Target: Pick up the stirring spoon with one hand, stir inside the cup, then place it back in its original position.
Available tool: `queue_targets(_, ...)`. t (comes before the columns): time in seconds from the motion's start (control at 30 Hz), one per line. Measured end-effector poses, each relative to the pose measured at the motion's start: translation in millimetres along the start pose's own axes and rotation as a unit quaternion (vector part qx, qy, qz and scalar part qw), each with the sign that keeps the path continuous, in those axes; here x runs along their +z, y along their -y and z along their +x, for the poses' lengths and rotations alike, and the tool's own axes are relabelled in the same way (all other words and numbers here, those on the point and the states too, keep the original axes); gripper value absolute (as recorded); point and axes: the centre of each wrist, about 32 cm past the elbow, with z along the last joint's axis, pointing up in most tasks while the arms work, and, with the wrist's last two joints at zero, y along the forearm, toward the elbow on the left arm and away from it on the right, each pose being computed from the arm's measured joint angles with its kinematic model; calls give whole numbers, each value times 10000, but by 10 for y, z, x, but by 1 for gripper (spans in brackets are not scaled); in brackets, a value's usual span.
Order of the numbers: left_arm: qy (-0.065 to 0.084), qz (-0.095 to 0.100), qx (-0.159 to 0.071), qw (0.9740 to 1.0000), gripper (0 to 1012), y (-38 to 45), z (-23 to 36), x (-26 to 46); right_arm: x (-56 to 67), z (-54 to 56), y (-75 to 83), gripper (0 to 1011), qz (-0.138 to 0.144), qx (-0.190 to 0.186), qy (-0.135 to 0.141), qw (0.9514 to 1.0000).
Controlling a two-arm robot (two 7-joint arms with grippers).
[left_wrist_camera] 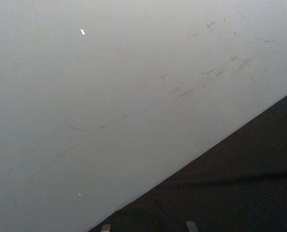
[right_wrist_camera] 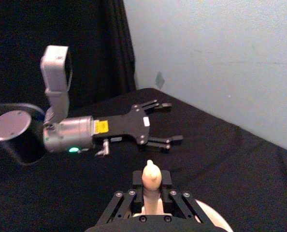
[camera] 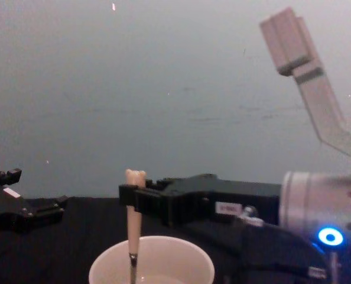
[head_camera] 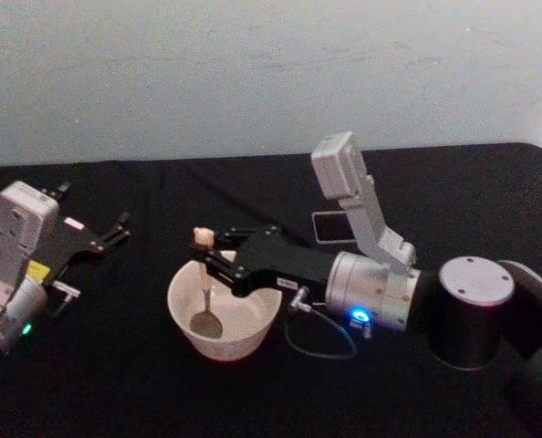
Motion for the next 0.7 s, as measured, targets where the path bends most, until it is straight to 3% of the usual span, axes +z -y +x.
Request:
queue_targets(0.23, 0, 0, 0, 10000, 1001, 0, 0, 0, 43, 80, -170, 225, 89, -269, -6, 9996)
queue_targets(0.33, 0, 1, 0, 10000, 1001, 0, 0, 0, 60, 169, -216, 225, 127, -499, -15, 9987)
queue_targets(0.57, 0, 0, 0, 10000, 1001, 0, 0, 0, 84, 296, -174, 225, 161, -778, 6, 9968)
queue_targets(0.7, 0, 1, 0, 10000, 1001, 0, 0, 0, 86, 365, -60, 225, 152, -901, 33, 9958)
